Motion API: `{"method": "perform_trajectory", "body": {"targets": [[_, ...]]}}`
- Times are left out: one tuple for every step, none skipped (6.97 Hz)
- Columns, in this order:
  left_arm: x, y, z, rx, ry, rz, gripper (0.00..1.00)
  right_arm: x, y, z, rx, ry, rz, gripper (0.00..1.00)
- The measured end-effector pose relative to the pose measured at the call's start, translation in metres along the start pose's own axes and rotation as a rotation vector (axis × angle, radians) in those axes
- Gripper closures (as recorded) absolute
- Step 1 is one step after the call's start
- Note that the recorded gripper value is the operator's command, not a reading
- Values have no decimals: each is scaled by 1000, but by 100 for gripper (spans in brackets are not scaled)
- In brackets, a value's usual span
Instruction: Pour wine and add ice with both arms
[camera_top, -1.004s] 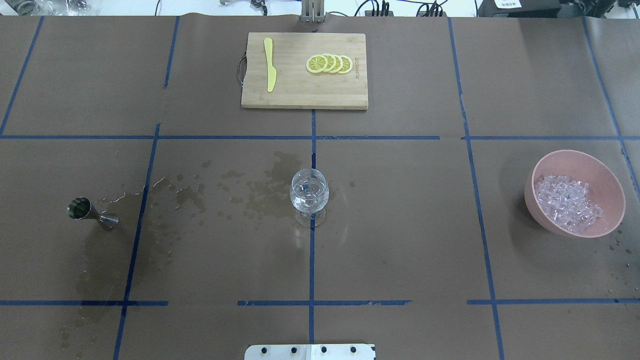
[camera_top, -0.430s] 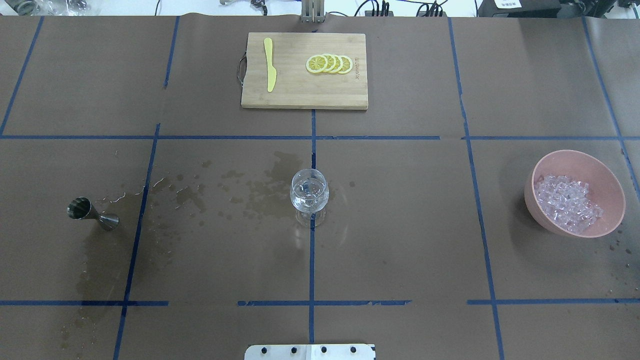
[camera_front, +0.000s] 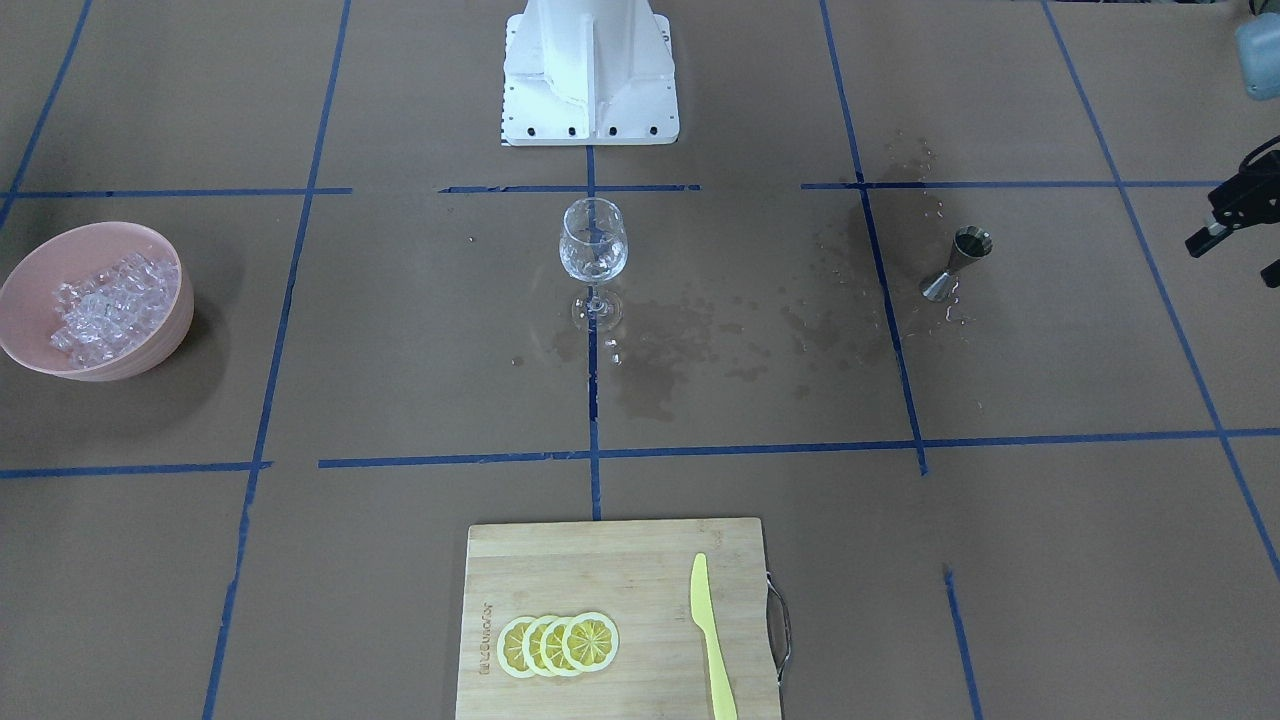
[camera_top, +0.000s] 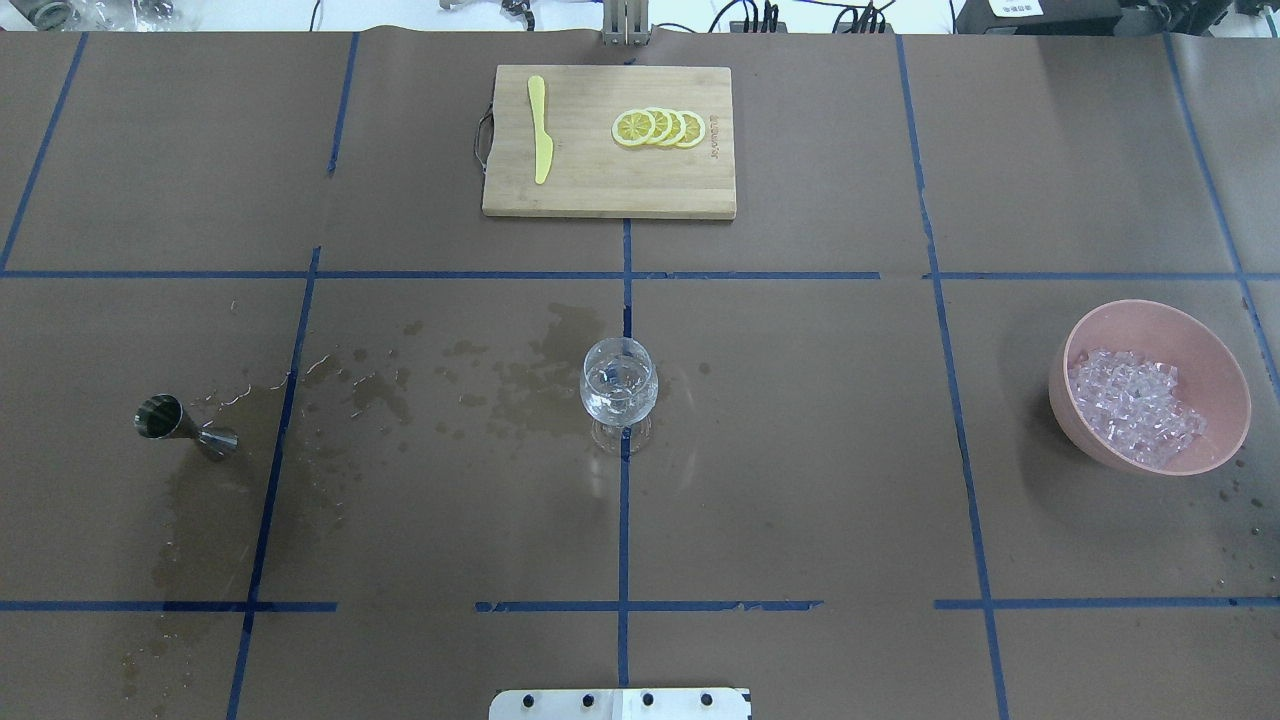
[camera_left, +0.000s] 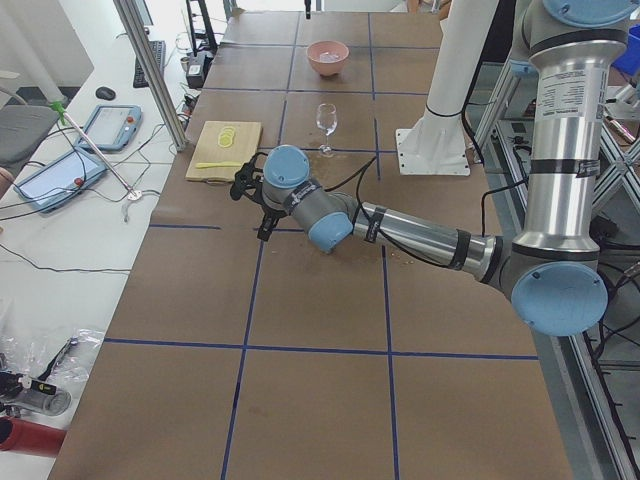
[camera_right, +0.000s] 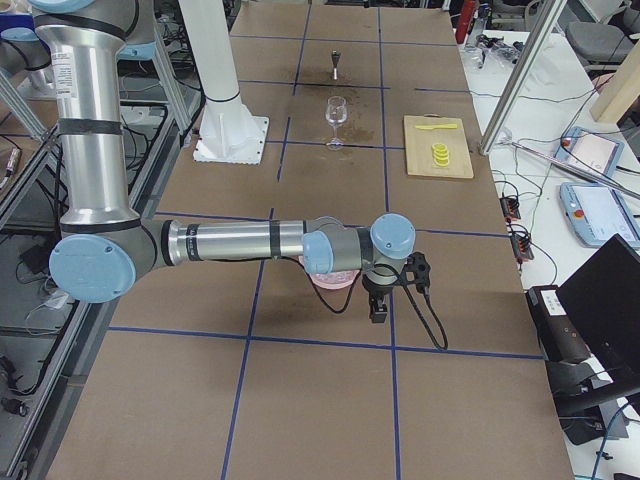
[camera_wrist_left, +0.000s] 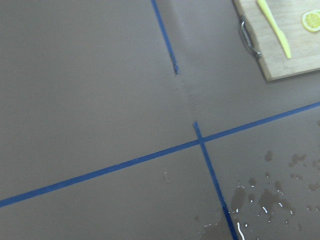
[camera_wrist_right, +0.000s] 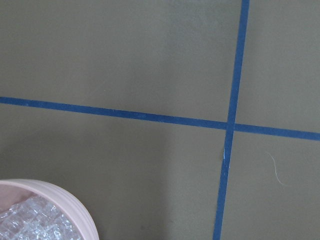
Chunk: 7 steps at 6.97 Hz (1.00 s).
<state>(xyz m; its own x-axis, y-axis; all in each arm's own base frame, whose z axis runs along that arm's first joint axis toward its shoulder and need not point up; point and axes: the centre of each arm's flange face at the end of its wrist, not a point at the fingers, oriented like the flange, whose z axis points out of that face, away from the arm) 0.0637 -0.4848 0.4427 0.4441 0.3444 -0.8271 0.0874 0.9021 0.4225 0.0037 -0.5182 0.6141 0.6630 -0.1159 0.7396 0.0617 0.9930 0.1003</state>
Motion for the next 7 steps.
{"method": "perform_trajectory", "body": {"targets": [[20, 2, 14, 43, -18, -9, 1, -1, 0, 0, 17, -3, -19, 0], [39, 14, 39, 107, -66, -11, 1, -3, -1, -1, 25, -5, -28, 0], [54, 45, 65, 195, -119, 1, 1, -4, -1, -2, 29, -5, -34, 0], [60, 85, 75, 284, -141, 5, 1, -6, -2, -3, 33, -6, -37, 0], [65, 116, 80, 354, -135, -26, 1, -7, -3, -4, 35, -7, -40, 0], [73, 140, 90, 399, -136, -69, 1, -9, -3, -5, 37, -9, -42, 0], [74, 163, 94, 436, -149, -81, 1, -10, -3, -6, 39, -10, -44, 0]]}}
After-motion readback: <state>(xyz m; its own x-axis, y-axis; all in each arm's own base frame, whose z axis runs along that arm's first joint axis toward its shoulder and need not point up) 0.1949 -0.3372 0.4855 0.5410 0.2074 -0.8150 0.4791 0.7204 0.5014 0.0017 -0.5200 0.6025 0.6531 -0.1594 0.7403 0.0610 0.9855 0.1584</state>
